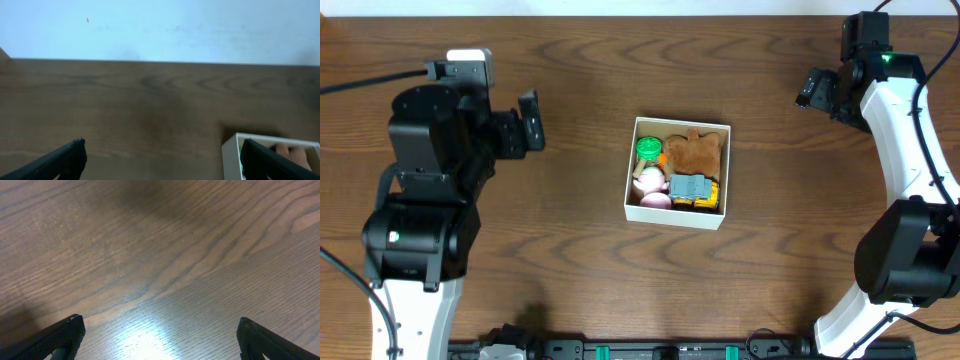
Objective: Pack container
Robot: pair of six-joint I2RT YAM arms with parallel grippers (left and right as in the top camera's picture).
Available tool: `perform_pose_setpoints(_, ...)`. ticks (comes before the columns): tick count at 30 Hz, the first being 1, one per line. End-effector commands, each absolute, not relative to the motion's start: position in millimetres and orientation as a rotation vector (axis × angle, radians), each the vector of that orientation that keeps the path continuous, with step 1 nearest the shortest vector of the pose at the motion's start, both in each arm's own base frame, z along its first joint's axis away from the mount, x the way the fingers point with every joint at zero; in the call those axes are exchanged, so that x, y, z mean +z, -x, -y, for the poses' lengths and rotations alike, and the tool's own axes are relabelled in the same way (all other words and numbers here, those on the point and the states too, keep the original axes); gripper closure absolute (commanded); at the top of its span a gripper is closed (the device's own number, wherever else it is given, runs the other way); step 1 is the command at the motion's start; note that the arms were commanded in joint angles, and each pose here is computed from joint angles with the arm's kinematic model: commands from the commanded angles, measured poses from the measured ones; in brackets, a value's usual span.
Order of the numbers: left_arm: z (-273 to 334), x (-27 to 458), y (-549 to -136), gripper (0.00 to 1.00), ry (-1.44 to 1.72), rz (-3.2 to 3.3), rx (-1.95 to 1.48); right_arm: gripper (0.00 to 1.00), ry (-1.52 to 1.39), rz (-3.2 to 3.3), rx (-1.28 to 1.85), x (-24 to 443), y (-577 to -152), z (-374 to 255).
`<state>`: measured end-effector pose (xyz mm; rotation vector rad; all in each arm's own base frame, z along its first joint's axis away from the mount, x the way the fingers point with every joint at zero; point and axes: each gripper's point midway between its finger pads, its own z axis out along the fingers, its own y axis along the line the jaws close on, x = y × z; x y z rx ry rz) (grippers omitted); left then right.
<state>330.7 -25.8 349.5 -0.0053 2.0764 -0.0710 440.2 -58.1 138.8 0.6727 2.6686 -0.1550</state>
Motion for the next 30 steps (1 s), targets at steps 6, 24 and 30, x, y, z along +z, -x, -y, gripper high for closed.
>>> perform_pose_setpoints(6,21,332,-315,0.02,0.002,-2.175,-0.044,0.01,-0.686,-2.617,-0.152,158,-442,63)
perform_pose_setpoints(24,1,378,-216,0.02,0.041,-1.944,-0.012,0.01,-0.686,-2.617,-0.152,158,-442,63)
perform_pose_setpoints(30,-1,352,-175,0.02,0.054,-1.866,-0.026,0.01,-0.686,-2.617,-0.153,158,-442,63)
